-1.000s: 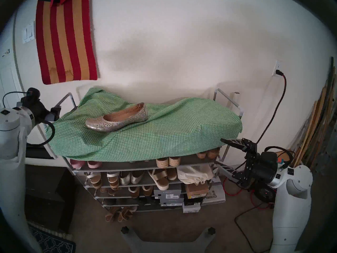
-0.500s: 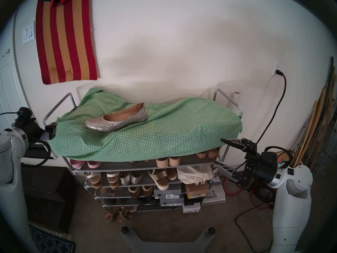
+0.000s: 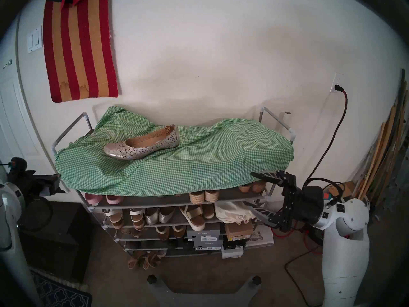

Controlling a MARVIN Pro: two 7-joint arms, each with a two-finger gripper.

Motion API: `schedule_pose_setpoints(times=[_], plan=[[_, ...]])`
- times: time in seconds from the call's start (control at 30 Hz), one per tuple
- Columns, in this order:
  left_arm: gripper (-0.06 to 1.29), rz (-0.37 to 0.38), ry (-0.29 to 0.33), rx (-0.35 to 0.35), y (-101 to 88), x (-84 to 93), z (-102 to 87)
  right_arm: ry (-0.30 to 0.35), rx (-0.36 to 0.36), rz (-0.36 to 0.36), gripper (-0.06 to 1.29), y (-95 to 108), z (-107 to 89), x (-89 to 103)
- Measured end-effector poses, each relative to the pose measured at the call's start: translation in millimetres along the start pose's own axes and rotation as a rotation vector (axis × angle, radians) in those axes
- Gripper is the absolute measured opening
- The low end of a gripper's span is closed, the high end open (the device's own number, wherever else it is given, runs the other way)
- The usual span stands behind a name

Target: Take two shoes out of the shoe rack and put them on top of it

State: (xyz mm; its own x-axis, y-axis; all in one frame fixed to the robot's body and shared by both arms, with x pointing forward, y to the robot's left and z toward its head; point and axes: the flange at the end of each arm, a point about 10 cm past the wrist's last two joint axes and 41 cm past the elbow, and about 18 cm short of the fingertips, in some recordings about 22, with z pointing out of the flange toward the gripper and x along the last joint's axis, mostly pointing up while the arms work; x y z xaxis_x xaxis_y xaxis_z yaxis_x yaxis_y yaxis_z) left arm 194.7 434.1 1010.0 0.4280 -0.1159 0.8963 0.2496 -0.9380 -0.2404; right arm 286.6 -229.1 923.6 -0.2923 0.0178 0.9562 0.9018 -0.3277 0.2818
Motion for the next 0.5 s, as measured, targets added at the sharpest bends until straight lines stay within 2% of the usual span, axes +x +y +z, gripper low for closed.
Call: schedule_pose_setpoints(times=[0.2, 0.5], plan=[[1.27, -0.017, -0.009, -0.024, -3.9, -18.2, -10.1, 0.011, 0.095, 0.066, 1.24, -23.5, 27.5, -12.3], [1.27, -0.005, 0.036, -0.074, -7.2, -36.0, -27.1, -0.037, 0.258, 0.135, 1.24, -59.5, 55.1, -36.8]])
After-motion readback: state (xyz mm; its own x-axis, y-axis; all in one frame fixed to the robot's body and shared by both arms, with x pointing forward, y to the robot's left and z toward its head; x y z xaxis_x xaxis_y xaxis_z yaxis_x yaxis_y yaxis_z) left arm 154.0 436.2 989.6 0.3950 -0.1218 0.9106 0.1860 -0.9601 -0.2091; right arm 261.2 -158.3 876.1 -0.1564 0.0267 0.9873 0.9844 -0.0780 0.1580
